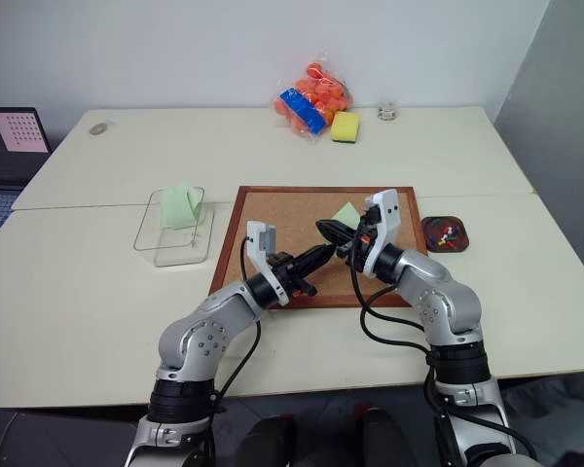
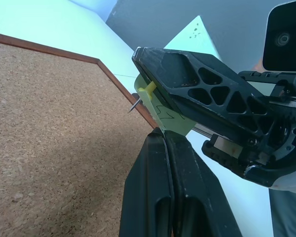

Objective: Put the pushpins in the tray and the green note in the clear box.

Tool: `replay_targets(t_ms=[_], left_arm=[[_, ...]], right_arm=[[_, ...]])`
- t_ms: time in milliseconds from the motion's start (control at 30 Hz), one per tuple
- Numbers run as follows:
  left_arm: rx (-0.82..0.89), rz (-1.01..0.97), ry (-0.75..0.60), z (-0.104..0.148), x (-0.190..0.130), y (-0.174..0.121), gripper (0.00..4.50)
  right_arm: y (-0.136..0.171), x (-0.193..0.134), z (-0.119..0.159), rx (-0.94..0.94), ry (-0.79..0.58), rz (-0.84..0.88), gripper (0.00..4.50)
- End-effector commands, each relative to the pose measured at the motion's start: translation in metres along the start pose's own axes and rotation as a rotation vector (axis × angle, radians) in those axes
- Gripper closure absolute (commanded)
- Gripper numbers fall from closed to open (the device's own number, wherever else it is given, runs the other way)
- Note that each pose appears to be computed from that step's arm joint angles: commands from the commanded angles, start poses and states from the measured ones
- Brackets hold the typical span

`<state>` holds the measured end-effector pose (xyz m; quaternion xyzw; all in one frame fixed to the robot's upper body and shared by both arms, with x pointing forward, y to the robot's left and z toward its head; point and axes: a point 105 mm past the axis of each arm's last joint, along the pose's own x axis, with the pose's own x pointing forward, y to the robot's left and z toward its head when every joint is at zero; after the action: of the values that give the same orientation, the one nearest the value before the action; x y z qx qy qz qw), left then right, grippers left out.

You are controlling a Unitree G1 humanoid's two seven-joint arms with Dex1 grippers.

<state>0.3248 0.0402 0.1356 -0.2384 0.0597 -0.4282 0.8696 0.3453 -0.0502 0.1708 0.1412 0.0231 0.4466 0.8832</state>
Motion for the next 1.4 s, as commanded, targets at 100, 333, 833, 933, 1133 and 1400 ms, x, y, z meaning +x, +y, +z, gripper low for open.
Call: replay_targets(t_ms=[100, 333, 833, 933, 1133, 1400], left_arm=[[0.022, -0.016, -0.043, 0.011, 0.002, -0.006, 4.49], [-0.099, 0.094, -0.056, 0.008, 0.001, 0.009, 4.49], [-0.211, 0.102, -0.076, 0.011, 0.003, 0.006, 4.49], [-0.206, 0.101, -0.059, 0.008, 0.003, 0.006, 4.49], [-0.205, 0.082, -0.043, 0.006, 0.004, 0.001, 4.49], [-0.239, 0.098, -0.073, 0.012, 0.004, 0.004, 4.49]], right_arm=[[0.008, 0.0, 0.012, -0.028, -0.05, 0.026, 4.5], [0.003, -0.002, 0.021, -0.055, -0.083, -0.008, 4.5], [-0.007, -0.008, 0.026, -0.08, -0.106, -0.064, 4.5], [-0.01, -0.008, 0.029, -0.085, -0.118, -0.084, 4.5], [-0.011, -0.007, 0.031, -0.088, -0.134, -0.098, 4.5], [-0.012, -0.006, 0.033, -0.082, -0.152, -0.11, 4.5]])
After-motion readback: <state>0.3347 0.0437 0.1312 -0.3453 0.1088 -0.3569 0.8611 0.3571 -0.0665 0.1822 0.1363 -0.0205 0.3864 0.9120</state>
